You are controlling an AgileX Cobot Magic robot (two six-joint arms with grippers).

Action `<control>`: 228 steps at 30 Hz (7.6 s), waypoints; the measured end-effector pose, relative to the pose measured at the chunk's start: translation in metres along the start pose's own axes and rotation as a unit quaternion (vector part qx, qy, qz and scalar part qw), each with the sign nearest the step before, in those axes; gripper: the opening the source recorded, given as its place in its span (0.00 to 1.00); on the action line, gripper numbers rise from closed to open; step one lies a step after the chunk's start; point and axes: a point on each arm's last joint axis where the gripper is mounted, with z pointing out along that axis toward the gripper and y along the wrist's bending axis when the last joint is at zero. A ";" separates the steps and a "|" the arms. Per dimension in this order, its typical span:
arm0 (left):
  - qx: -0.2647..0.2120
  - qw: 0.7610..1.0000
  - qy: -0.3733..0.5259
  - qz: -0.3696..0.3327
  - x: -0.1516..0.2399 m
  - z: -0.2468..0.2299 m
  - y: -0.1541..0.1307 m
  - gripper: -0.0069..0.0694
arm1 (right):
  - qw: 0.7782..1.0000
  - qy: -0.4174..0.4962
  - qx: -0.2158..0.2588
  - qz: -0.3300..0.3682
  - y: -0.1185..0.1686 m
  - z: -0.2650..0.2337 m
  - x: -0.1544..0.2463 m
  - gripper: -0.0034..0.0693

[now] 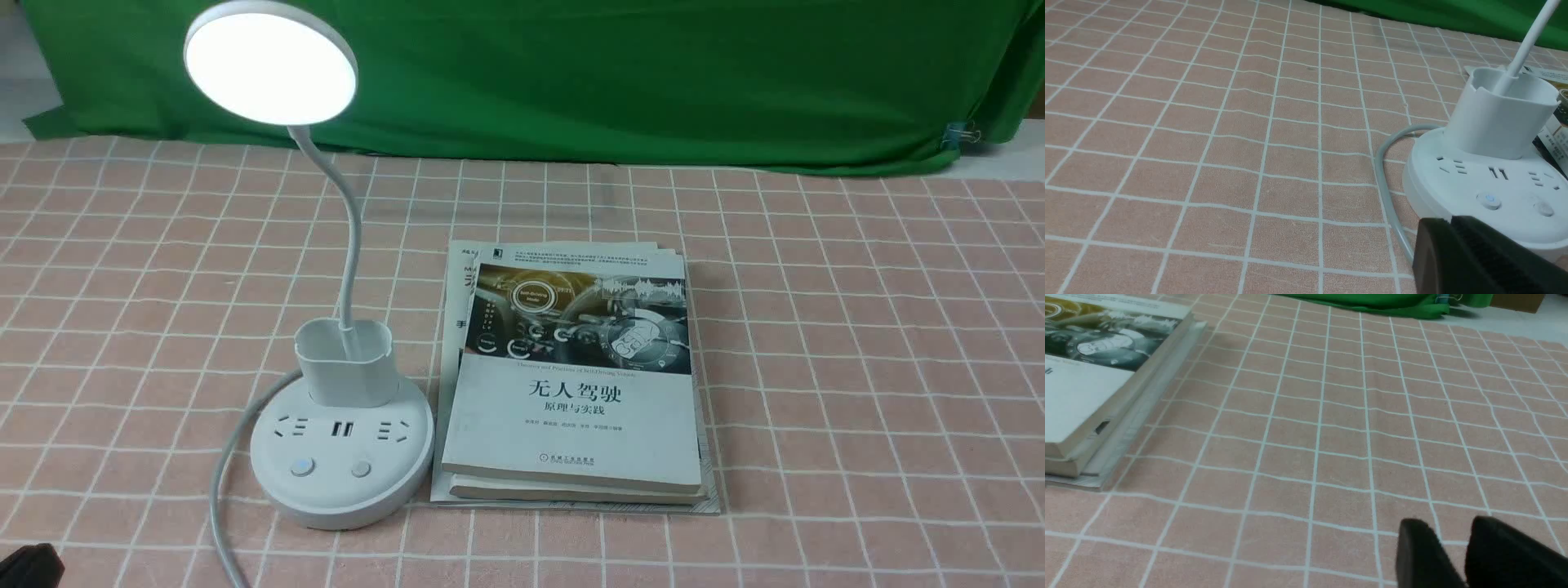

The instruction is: Turn off the table lamp on the pink coffee tablecloth by hand.

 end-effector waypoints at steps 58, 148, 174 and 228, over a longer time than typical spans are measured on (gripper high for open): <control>0.091 0.926 0.360 -0.066 -0.102 0.067 -0.026 0.10 | 1.000 0.000 0.000 0.000 0.000 0.000 0.000 0.38; 0.168 0.855 0.478 0.110 -0.109 0.166 -0.115 0.08 | 1.000 0.000 0.000 0.000 0.000 0.000 0.000 0.38; 0.196 0.963 0.173 0.063 -0.081 0.018 -0.047 0.09 | 1.000 0.000 0.000 0.000 0.000 0.000 0.000 0.38; 0.021 1.000 0.001 0.002 0.000 0.000 -0.003 0.09 | 1.000 0.000 0.000 0.000 0.000 0.000 0.000 0.38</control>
